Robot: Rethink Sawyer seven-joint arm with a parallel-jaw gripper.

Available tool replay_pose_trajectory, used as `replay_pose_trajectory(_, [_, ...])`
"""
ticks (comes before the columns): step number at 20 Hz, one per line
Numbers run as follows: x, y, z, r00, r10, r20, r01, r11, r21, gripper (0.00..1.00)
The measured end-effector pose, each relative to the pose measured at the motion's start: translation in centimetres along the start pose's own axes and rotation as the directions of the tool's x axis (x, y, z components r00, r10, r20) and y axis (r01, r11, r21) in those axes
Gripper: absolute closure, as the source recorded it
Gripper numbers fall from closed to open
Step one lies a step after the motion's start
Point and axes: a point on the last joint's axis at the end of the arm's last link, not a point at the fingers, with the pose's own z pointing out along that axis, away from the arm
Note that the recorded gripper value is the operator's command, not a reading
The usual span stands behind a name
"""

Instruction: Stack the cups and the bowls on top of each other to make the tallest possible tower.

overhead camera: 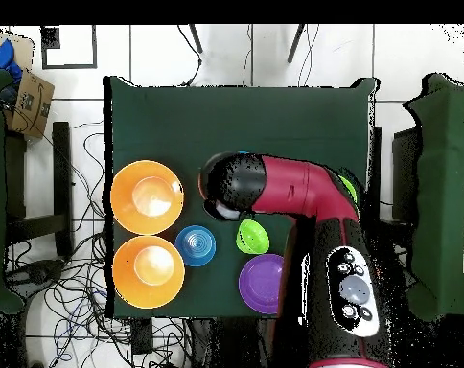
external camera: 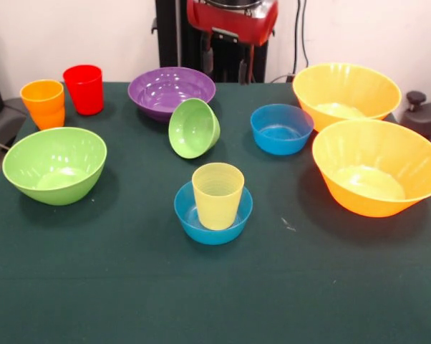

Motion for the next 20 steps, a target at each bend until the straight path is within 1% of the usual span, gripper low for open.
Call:
replay_pose_trajectory(1, [0.3,-0.1,0.1,1.0000,0.000,-0.004,0.000,1.0000,-0.001,0.00])
replay_pose_trajectory(5, [2.7,-0.8,1.4,0.9996,-0.004,-0.030,0.003,0.9998,-0.019,0.00])
replay_pose_trajectory(6, [3.1,-0.8,1.6,0.9995,-0.006,-0.030,0.005,0.9997,-0.024,0.00])
replay_pose_trajectory(7, [4.0,-0.9,2.1,0.9995,-0.014,-0.027,0.013,0.9995,-0.030,0.00])
replay_pose_trajectory(11, [5.7,-0.9,3.4,0.9990,-0.039,-0.021,0.038,0.9984,-0.042,0.00])
replay_pose_trajectory(13, [6.7,-0.8,4.3,0.9979,-0.062,-0.020,0.061,0.9969,-0.050,0.00])
replay_pose_trajectory(14, [7.4,-0.7,5.0,0.9963,-0.083,-0.023,0.082,0.9952,-0.053,0.00])
replay_pose_trajectory(16, [7.8,-0.5,5.5,0.9944,-0.102,-0.026,0.101,0.9936,-0.051,0.00])
replay_pose_trajectory(17, [8.2,-0.2,6.0,0.9914,-0.128,-0.031,0.126,0.9909,-0.047,0.00])
replay_pose_trajectory(20, [8.6,0.4,6.4,0.9871,-0.157,-0.033,0.155,0.9867,-0.047,0.00])
